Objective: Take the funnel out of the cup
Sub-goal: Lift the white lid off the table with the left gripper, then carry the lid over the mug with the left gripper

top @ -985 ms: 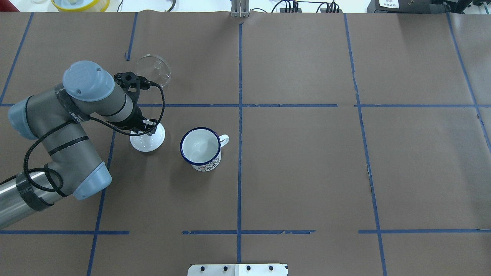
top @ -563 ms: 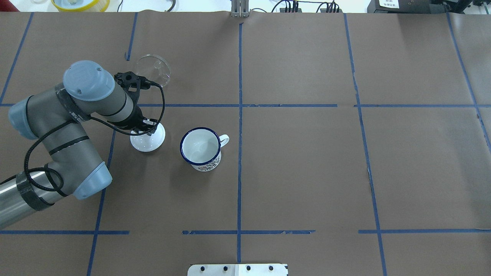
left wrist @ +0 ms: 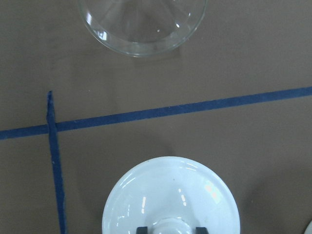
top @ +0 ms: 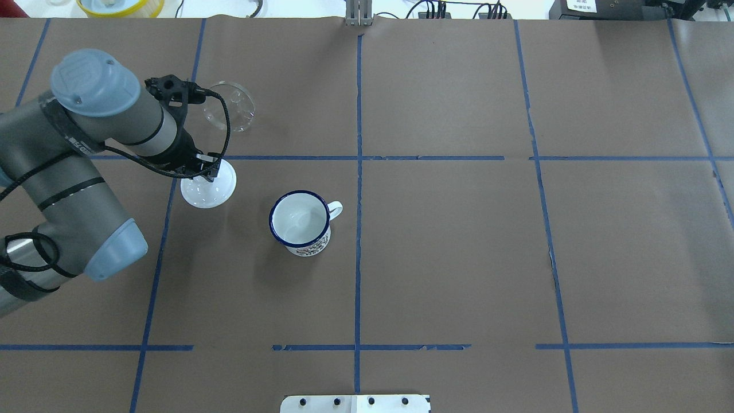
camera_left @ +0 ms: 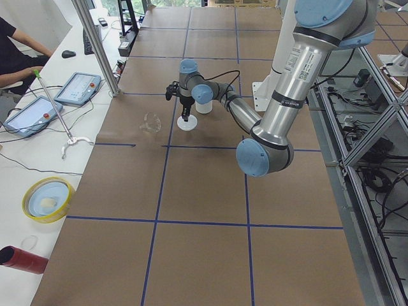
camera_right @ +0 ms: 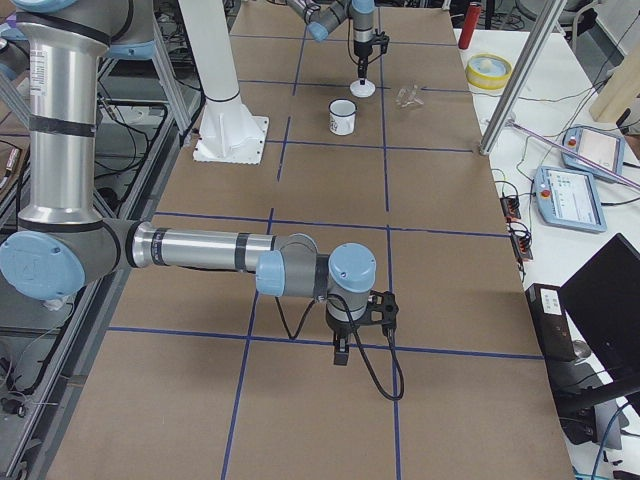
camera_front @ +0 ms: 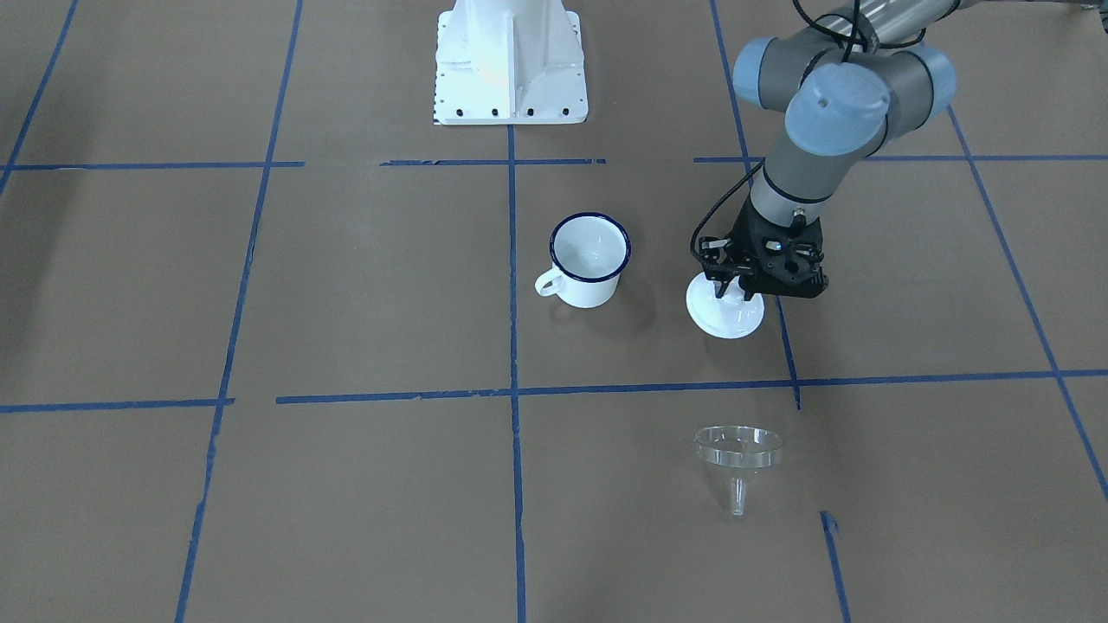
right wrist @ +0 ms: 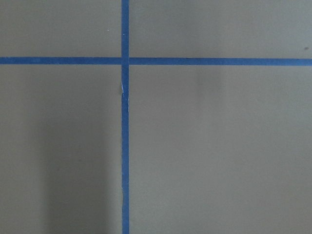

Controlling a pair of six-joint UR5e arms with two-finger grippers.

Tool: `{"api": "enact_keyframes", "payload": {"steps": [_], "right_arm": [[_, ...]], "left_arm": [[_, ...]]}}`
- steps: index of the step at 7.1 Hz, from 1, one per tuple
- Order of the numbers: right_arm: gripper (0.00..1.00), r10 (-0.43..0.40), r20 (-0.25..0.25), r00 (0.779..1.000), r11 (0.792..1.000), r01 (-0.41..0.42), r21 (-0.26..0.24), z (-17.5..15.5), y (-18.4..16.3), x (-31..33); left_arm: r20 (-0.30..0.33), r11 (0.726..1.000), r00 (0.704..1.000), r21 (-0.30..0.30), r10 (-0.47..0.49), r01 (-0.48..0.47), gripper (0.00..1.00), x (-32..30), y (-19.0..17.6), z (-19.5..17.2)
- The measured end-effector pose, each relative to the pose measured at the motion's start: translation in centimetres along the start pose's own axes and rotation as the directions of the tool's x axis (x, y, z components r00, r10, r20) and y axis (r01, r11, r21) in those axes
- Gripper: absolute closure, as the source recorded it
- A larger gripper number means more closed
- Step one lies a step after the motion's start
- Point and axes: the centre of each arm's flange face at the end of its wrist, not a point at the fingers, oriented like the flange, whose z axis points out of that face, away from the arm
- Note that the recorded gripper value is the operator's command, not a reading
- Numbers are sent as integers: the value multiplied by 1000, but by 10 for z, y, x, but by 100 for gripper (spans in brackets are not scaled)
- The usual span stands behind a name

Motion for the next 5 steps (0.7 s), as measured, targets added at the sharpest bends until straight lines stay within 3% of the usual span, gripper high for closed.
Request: {"api": "enact_keyframes", "payload": {"steps": [3,5], "right_arm": [[0,0,0,1000,1000,0,0,0,0,0],[0,0,0,1000,1000,0,0,0,0,0]], "left_arm": [[11,998,998,-1,-62,62,100,31,-2,-112],[-21,986,986,-42,-164,163,100,84,6,-124]]}}
